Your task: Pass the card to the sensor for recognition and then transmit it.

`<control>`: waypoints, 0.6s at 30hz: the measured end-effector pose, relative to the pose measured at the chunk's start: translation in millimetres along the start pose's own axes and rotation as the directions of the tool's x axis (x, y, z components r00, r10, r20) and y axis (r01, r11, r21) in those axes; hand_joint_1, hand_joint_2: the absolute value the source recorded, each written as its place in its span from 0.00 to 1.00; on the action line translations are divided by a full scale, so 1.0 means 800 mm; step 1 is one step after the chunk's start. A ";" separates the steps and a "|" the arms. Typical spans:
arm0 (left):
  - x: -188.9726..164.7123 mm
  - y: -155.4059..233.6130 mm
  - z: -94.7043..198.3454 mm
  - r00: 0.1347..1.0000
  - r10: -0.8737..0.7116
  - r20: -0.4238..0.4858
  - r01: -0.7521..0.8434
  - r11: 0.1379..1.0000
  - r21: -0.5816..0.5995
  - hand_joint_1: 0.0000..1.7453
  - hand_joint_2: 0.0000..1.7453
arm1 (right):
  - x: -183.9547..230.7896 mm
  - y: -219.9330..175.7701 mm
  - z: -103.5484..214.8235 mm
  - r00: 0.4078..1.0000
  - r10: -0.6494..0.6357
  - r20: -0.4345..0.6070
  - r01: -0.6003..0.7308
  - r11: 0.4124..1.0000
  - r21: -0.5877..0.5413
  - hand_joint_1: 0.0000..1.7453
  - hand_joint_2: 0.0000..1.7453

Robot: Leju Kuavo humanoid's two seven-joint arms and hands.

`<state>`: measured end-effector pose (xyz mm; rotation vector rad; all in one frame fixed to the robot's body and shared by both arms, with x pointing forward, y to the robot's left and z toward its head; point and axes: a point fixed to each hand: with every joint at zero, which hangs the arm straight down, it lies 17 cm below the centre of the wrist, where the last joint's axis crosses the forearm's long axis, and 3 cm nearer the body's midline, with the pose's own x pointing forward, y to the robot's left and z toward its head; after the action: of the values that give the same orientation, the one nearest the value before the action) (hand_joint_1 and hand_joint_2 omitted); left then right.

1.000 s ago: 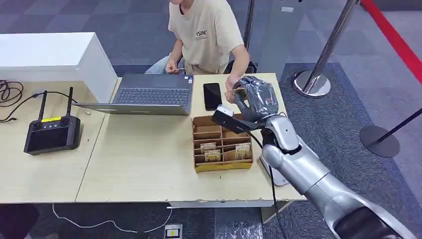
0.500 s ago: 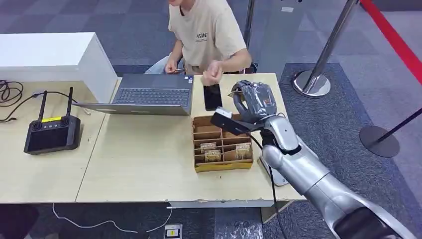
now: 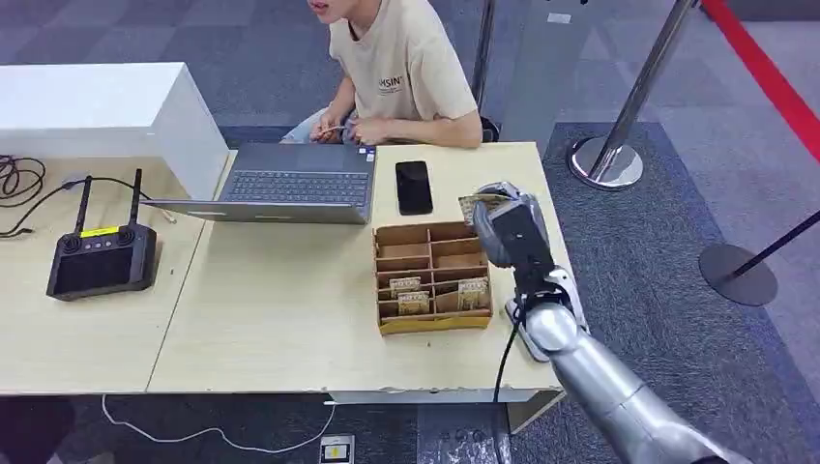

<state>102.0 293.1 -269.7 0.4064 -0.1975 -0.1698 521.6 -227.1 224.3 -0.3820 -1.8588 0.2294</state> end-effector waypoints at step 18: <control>-0.002 -0.007 0.004 0.999 0.049 -0.024 -0.049 0.999 0.004 0.00 1.00 | -0.115 -0.117 0.099 0.953 -0.218 -0.211 0.174 0.962 -0.208 1.00 1.00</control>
<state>98.7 287.4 -269.5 0.4060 -0.1844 -0.1162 458.4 -345.6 150.3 -0.3339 -1.6768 -0.1244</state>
